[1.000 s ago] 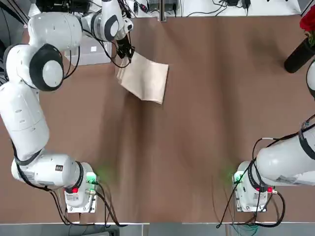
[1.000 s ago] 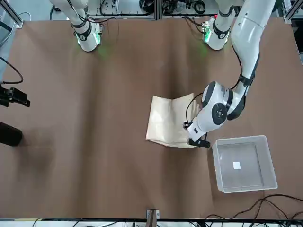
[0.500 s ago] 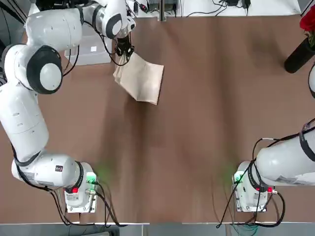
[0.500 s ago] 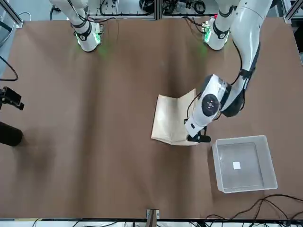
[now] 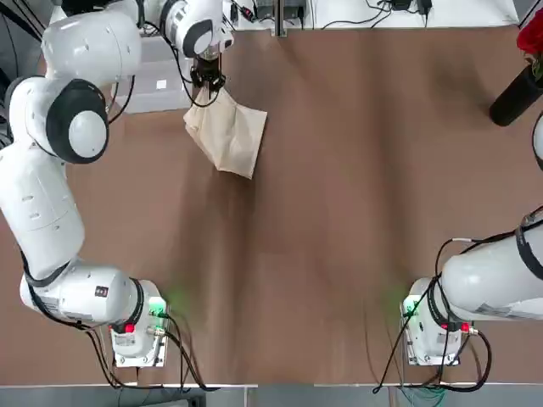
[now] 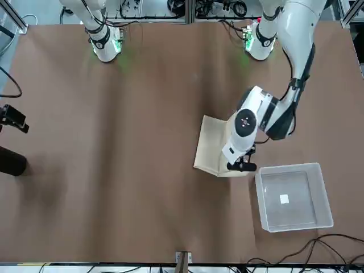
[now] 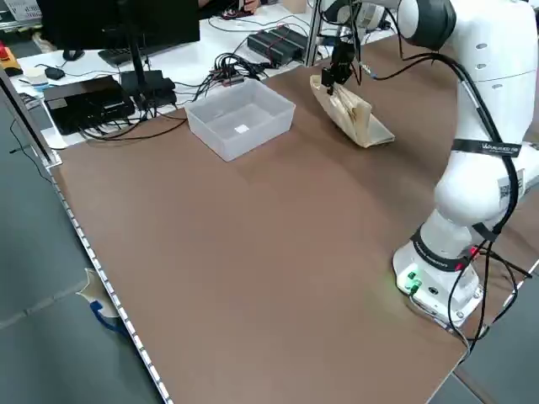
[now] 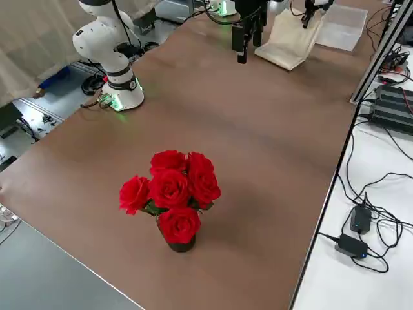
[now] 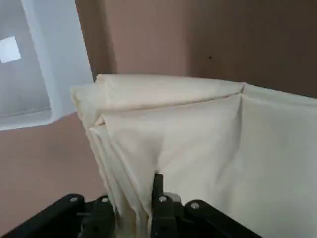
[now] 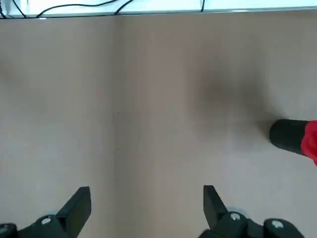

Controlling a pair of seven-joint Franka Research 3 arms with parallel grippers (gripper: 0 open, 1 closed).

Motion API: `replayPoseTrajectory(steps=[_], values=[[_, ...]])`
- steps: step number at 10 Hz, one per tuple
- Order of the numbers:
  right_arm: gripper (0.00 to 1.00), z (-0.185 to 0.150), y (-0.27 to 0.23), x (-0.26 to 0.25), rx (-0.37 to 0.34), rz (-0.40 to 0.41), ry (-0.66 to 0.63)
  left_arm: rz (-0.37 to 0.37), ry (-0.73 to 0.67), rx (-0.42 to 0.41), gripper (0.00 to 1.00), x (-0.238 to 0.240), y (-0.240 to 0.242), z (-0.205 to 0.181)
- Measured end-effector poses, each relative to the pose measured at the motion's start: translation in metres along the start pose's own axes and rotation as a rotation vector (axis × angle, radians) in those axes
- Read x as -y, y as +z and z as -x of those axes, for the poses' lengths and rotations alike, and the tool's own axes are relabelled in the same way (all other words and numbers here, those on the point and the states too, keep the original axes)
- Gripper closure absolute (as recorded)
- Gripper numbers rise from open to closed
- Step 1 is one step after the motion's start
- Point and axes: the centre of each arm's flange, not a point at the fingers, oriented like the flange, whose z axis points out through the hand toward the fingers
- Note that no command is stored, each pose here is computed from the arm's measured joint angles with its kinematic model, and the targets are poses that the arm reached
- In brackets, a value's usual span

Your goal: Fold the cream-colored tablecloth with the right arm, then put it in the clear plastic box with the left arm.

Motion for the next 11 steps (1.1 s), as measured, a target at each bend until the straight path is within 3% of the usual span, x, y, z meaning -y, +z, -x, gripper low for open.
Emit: replayPoseTrajectory(steps=[3, 6, 11], values=[[0.00, 0.011, -0.017, -0.005, -0.028, 0.006, 0.011, -0.049, 0.040, -0.006, 0.89, -0.064, 0.016, 0.024], [0.00, 0.033, -0.022, -0.003, -0.050, 0.014, 0.012, -0.048, 0.058, -0.012, 0.89, -0.081, 0.015, 0.032], [0.00, 0.053, -0.023, -0.005, -0.047, 0.010, 0.015, 0.036, 0.102, -0.042, 0.89, -0.121, 0.019, 0.033]])
